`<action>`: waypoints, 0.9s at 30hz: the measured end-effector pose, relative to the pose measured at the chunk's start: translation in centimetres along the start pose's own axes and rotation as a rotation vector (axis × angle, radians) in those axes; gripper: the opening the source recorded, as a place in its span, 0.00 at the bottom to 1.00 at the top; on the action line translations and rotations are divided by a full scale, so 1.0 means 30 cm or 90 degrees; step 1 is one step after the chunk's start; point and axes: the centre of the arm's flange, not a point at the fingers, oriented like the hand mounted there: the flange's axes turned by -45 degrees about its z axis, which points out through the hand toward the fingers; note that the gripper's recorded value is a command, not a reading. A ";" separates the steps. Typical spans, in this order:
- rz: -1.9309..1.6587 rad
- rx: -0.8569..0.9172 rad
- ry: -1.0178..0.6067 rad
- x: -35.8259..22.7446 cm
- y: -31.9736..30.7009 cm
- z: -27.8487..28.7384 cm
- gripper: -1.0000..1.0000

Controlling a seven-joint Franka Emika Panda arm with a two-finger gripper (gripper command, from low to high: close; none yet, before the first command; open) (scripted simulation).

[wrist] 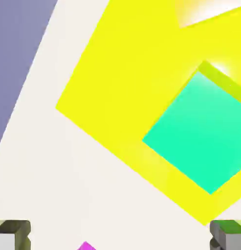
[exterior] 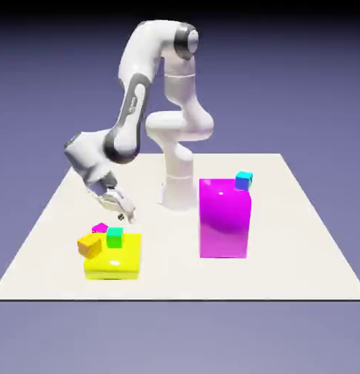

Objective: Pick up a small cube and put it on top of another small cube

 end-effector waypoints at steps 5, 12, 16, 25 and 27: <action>0.140 0.087 -0.070 0.092 0.153 -0.017 0.50; 0.307 0.209 -0.121 0.182 0.363 -0.061 0.50; 0.381 0.277 -0.126 0.218 0.474 -0.104 0.50; 0.560 0.369 -0.124 0.227 0.756 -0.121 0.50; 0.653 0.358 -0.142 0.179 0.869 -0.030 0.50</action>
